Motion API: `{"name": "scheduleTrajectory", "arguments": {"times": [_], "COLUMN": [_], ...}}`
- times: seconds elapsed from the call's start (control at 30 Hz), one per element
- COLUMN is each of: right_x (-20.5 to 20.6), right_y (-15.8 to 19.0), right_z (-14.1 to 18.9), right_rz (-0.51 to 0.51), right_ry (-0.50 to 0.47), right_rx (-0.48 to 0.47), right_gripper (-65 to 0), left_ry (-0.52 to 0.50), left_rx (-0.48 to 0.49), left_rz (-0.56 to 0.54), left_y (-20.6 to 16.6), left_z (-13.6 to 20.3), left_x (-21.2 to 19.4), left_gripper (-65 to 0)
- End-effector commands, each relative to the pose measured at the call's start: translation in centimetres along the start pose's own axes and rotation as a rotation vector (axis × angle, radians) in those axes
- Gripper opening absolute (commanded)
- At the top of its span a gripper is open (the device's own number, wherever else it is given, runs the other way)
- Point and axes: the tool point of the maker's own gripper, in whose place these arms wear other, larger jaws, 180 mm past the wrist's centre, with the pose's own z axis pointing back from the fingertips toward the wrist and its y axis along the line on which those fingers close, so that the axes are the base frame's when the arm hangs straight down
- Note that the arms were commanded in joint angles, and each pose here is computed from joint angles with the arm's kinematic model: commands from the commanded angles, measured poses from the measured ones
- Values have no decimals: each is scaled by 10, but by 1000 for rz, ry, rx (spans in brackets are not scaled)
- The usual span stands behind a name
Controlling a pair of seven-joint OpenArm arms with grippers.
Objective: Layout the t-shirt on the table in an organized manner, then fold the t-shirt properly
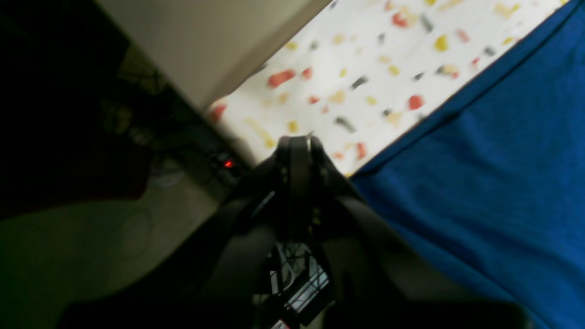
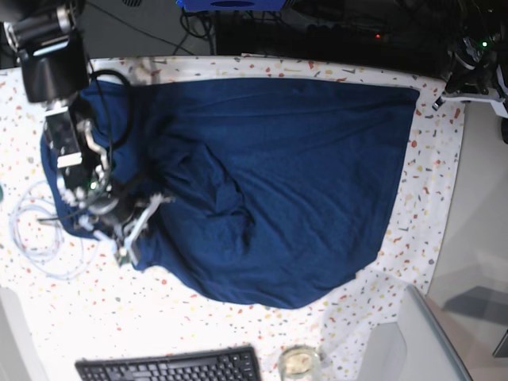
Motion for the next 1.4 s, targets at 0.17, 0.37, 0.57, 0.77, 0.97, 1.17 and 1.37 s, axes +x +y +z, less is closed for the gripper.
{"name": "scheduleTrajectory", "arguments": {"times": [0.17, 0.37, 0.57, 0.77, 0.97, 1.17, 1.37], "right_x": [31, 79, 73, 50, 41, 42, 56], "right_y": [22, -30, -84, -94, -91, -92, -83], "right_z": [23, 37, -15, -40, -40, -39, -28], "right_rz": [13, -74, -190, -247, -246, -253, -218], "right_ry": [-92, -211, -54, 88, 102, 100, 20], "right_rx": [32, -77, -132, -128, -125, -126, -120], "right_gripper": [-377, -294, -294, -294, -518, -630, -462], "left_ry": [-34, -29, -27, -21, -19, -19, -17], "left_rx": [3, 7, 7, 13, 23, 23, 24], "left_rz": [-11, -13, -12, -17, -18, -18, -18], "left_y": [2, 4, 4, 7, 12, 12, 12], "left_z": [3, 3, 3, 4, 5, 5, 5], "left_x": [11, 8, 7, 5, 4, 4, 3], "left_gripper": [-650, -650, -650, -650, -650, -650, -650]}}
